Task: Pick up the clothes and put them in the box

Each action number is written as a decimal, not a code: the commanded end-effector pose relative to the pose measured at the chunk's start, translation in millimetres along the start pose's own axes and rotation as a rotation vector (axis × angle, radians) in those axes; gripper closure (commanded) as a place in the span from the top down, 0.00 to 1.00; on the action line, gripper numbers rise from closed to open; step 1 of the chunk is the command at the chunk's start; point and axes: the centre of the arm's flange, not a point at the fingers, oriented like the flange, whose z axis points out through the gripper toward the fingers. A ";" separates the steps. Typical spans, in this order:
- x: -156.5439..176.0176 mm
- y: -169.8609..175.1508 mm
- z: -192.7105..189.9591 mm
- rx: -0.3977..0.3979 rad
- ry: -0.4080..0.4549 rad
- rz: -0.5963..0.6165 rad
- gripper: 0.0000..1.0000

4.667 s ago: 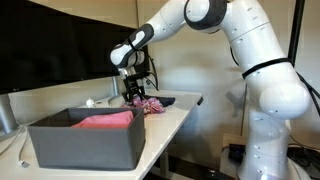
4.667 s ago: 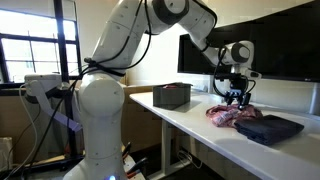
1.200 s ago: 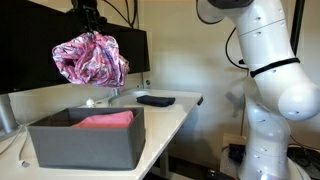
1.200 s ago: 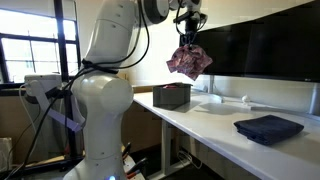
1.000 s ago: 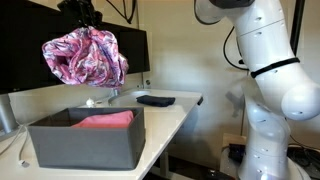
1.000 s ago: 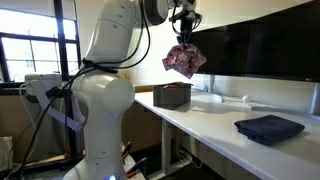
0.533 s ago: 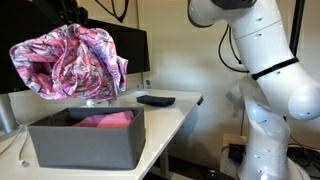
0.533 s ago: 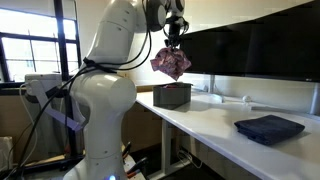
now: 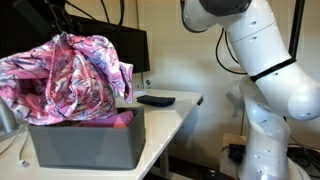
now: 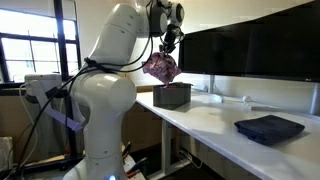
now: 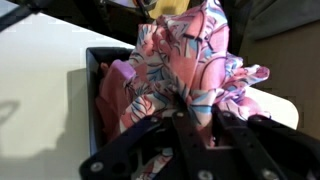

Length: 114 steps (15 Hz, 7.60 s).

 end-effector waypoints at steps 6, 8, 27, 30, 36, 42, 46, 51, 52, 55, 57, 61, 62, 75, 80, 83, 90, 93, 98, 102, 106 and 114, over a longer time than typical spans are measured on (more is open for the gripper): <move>35.8 88.1 61.0 0.208 -0.221 0.113 0.07; 47.7 109.1 72.4 0.223 -0.258 0.151 0.07; 133.4 97.1 161.9 -0.115 -0.284 0.228 0.07; 144.6 98.3 183.4 -0.157 -0.314 0.245 0.07; 155.5 104.4 203.0 -0.187 -0.331 0.262 0.07; 144.8 98.1 148.3 -0.161 -0.183 0.235 0.56; 130.9 94.6 105.1 -0.153 -0.041 0.223 0.82; 111.7 87.5 66.3 -0.118 0.114 0.200 1.00; 106.9 83.8 59.9 -0.109 0.141 0.184 1.00; 96.8 71.2 46.9 -0.089 0.198 0.137 1.00; 88.1 62.5 40.8 -0.084 0.232 0.100 1.00; 77.7 48.6 43.7 -0.074 0.235 0.042 1.00; 75.0 46.5 46.4 -0.076 0.229 0.033 1.00; 52.3 38.8 101.6 -0.079 0.048 -0.045 0.47; 47.8 40.2 122.9 -0.088 -0.030 -0.063 0.15; 52.9 41.9 135.3 -0.106 -0.056 -0.056 0.09; 91.0 78.8 174.9 -0.129 -0.145 0.089 0.11; 104.3 90.3 188.9 -0.127 -0.179 0.136 0.11; 112.8 95.0 203.3 -0.132 -0.217 0.170 0.10; 112.3 94.1 207.0 -0.141 -0.237 0.176 0.09; 111.0 91.6 188.2 -0.149 -0.191 0.153 0.41; 101.2 87.1 117.5 -0.099 0.012 0.136 0.92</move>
